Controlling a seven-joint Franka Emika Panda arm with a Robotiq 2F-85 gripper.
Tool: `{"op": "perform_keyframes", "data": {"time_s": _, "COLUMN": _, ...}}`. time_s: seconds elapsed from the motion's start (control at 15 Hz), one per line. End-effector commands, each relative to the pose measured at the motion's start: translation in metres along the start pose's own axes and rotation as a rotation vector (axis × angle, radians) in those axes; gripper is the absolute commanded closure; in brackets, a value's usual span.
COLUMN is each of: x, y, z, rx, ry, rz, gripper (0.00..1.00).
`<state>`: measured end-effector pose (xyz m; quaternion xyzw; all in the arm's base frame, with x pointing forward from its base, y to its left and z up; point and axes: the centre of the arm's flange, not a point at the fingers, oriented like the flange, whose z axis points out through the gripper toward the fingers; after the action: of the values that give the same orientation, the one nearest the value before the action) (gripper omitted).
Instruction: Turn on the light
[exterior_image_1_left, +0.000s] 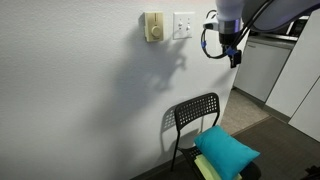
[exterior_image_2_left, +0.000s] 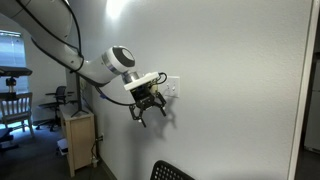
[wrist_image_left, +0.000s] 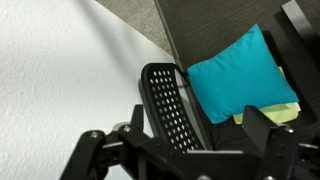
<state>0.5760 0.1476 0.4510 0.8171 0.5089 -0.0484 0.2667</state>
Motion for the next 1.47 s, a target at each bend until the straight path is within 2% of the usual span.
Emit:
{"op": "perform_keyframes", "data": {"time_s": 0.0, "x": 0.004, "y": 0.001, "z": -0.002, "rx": -0.008, "ry": 0.003, "rz": -0.012, "gripper": 0.00}}
{"op": "perform_keyframes", "data": {"time_s": 0.27, "x": 0.006, "y": 0.000, "z": 0.015, "rx": 0.024, "ry": 0.024, "rz": -0.020, "gripper": 0.00}}
{"op": "perform_keyframes", "data": {"time_s": 0.4, "x": 0.014, "y": 0.008, "z": 0.021, "rx": 0.022, "ry": 0.110, "rz": -0.028, "gripper": 0.00}}
{"op": "perform_keyframes", "data": {"time_s": 0.67, "x": 0.039, "y": 0.020, "z": 0.024, "rx": -0.062, "ry": 0.252, "rz": -0.073, "gripper": 0.00}}
{"op": "perform_keyframes", "data": {"time_s": 1.13, "x": 0.049, "y": 0.039, "z": -0.010, "rx": -0.271, "ry": 0.253, "rz": -0.147, "gripper": 0.00}}
{"op": "perform_keyframes", "data": {"time_s": 1.27, "x": 0.050, "y": 0.047, "z": -0.018, "rx": -0.296, "ry": 0.271, "rz": -0.159, "gripper": 0.00}}
{"op": "perform_keyframes", "data": {"time_s": 1.4, "x": 0.053, "y": 0.056, "z": -0.022, "rx": -0.289, "ry": 0.327, "rz": -0.161, "gripper": 0.00}}
